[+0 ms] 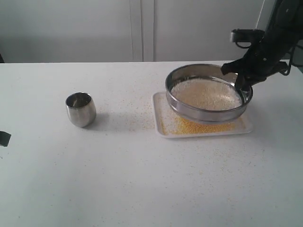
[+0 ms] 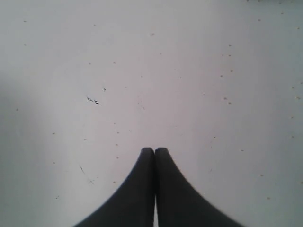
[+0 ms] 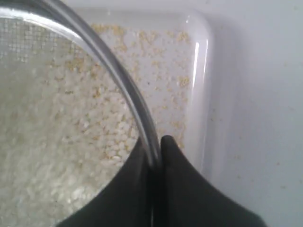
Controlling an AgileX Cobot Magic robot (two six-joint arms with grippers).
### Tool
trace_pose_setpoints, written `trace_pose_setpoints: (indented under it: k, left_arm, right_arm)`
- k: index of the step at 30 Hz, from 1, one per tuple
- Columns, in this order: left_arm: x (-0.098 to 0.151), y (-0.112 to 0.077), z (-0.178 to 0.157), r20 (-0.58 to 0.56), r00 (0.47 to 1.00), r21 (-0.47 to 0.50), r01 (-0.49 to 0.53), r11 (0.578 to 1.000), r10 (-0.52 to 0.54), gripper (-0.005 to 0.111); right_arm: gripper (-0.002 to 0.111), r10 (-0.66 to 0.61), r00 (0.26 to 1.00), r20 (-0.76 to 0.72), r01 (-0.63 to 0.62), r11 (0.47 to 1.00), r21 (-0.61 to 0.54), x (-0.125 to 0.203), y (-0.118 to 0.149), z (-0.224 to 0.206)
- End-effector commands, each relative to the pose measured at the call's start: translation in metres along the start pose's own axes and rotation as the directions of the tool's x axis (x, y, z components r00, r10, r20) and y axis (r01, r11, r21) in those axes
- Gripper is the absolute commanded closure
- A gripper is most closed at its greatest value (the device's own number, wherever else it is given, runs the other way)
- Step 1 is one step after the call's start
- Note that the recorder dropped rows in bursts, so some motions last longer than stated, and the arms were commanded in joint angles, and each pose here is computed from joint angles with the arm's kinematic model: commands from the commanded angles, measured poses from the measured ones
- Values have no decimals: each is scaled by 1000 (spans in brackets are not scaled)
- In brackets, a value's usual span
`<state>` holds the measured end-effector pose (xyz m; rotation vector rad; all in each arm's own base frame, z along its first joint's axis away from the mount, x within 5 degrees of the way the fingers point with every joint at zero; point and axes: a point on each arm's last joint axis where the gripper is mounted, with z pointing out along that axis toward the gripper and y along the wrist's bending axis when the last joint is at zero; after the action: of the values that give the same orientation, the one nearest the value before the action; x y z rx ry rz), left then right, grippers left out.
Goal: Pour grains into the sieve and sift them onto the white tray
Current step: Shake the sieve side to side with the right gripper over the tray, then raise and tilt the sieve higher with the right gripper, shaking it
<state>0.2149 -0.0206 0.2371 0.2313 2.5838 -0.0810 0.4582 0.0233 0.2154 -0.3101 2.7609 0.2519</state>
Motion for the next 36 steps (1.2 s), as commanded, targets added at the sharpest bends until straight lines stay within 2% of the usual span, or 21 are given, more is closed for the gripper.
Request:
trace_pose_setpoints:
  k: [1,3,5,7,9,12,14,16,18,19,20,21,22,23,24,25,26,28,31,34,36]
  left_arm:
    - [2,0,-1,0,1000,1,7,1000,-7,107]
    - [2,0,-1,0,1000,1,7,1000,-7,107]
    - [2,0,-1,0,1000,1,7,1000,-7,107]
    - [2,0,-1,0,1000,1,7,1000,-7,107]
    - [2,0,-1,0,1000,1,7,1000,-7,107]
    - [2,0,-1,0,1000,1,7,1000,-7,107]
    - [2,0,-1,0,1000,1,7,1000,-7,107]
    - [2,0,-1,0,1000,1,7,1000,-7,107]
    - [2,0,-1,0,1000,1,7,1000,-7,107]
    - [2,0,-1,0,1000,1,7,1000,-7,107]
    - [2,0,-1,0,1000,1,7,1000,-7,107]
    - [2,0,-1,0,1000,1,7,1000,-7,107]
    - [2,0,-1,0,1000,1,7,1000,-7,107]
    - [2,0,-1,0,1000,1,7,1000,-7,107]
    - [2,0,-1,0,1000,1,7,1000,-7,107]
    - [2,0,-1,0,1000,1,7,1000,-7,107]
    - [2,0,-1,0,1000,1,7,1000,-7,107]
    - [2,0,-1,-1,1000,1,7,1000,-7,107]
    - [2,0,-1,-1,1000,1,7,1000,-7,107]
    - [2,0,-1,-1,1000,1,7,1000,-7,107]
    - [2,0,-1,-1,1000,1,7,1000,-7,107]
  right_arm:
    - [108,-386,923,-8,372,895,-245,7,31,-11]
    - [108,-339,941,-8,332,926,-180,4,26,-11]
    - [108,-64,997,39,65,998,-26,-5,10,-10]
    - [108,136,989,66,-137,990,15,-7,4,-10]
    - [108,35,998,44,-34,999,-18,-6,11,-10]
    - [108,-329,943,-51,329,944,-6,2,15,-14]
    - [108,-144,989,-31,147,983,113,0,-5,-19]
    - [108,142,989,51,-144,989,30,-4,-2,-19]
    - [108,-147,988,53,153,980,-130,-4,21,-19]
    - [108,-405,914,29,406,907,-109,0,24,-23]
    - [108,-380,925,12,380,924,-28,-2,15,-22]
    - [108,-72,994,84,62,991,115,-8,-9,-25]
    - [108,176,975,139,-189,978,85,-10,-14,-24]
    - [108,158,978,139,-152,987,-58,-12,1,-23]
    - [108,-64,990,124,80,988,-129,-11,16,-22]
    - [108,-401,914,58,405,903,-145,0,25,-24]
    - [108,-342,940,-6,342,940,23,0,6,-27]
    - [108,190,975,115,-210,956,205,-3,-29,-33]
    - [108,-123,986,113,140,977,-159,-8,21,-20]
    - [108,-75,996,41,69,988,141,-4,-11,-23]
    - [108,67,994,82,-76,990,116,-4,-18,-23]
